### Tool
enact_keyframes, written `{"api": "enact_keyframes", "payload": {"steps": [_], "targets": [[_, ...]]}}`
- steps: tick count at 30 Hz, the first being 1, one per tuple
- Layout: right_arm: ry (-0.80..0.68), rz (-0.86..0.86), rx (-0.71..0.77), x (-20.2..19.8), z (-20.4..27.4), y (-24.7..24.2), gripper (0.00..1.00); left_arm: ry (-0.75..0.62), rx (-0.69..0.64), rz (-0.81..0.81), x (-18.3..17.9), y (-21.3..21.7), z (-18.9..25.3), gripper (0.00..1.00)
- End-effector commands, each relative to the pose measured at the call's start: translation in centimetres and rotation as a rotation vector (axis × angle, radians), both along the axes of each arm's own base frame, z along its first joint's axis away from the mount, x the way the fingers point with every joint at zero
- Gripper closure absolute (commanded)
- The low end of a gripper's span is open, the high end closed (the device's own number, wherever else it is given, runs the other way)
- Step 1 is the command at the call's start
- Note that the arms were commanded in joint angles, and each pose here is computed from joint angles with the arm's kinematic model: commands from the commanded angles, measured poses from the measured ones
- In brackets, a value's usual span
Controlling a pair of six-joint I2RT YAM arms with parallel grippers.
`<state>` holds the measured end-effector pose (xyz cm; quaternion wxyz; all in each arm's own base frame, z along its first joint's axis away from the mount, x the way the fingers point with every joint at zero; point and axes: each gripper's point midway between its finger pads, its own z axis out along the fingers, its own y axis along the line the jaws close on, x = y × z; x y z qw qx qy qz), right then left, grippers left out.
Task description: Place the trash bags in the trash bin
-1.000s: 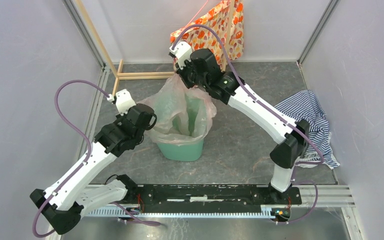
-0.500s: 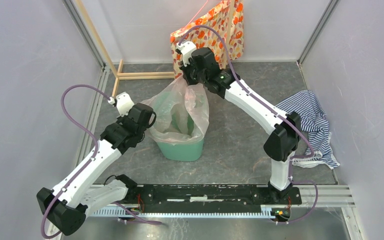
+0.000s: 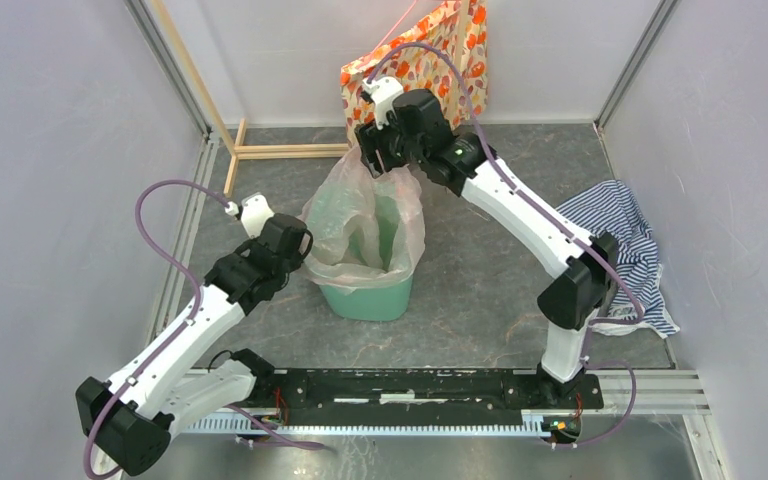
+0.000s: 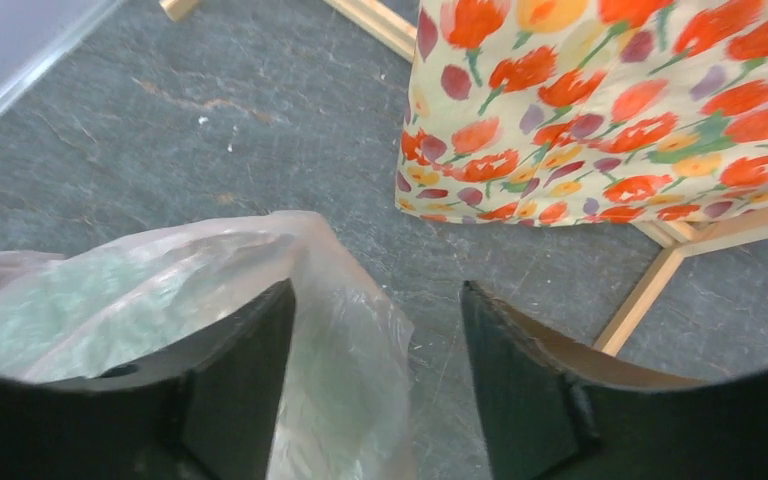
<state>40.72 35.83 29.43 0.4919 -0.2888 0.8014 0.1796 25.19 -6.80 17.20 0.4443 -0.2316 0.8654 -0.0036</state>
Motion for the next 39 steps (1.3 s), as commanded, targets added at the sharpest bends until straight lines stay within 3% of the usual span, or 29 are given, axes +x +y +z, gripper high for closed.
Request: {"api": "enact_keyframes", "payload": {"steps": [1,10,19,25,31,39], "targets": [[-0.118,-0.016,0.114,-2.0,8.8,-2.2,0.28,-0.040,-0.027,-0.037,0.5,-0.6,0.8,0.98],[-0.135,-0.007,0.096,-5.5,11.4,-5.0,0.16,-0.041,-0.037,-0.053,0.5,-1.0,1.1,0.98],[-0.096,-0.023,-0.005,-9.0,10.1,-8.0,0.15,-0.037,-0.034,-0.063,0.8,-1.2,1.3,0.98],[-0.079,0.038,-0.032,-11.6,9.9,-6.6,0.12,-0.035,-0.024,-0.065,0.9,-1.3,1.4,0.98],[-0.043,0.022,-0.084,-12.5,7.5,-6.8,0.16,-0.033,-0.019,-0.066,0.9,-1.2,1.4,0.98],[-0.120,0.045,-0.001,-14.8,11.7,-5.6,0.11,-0.033,-0.014,-0.066,0.8,-1.1,1.6,0.98]]}}
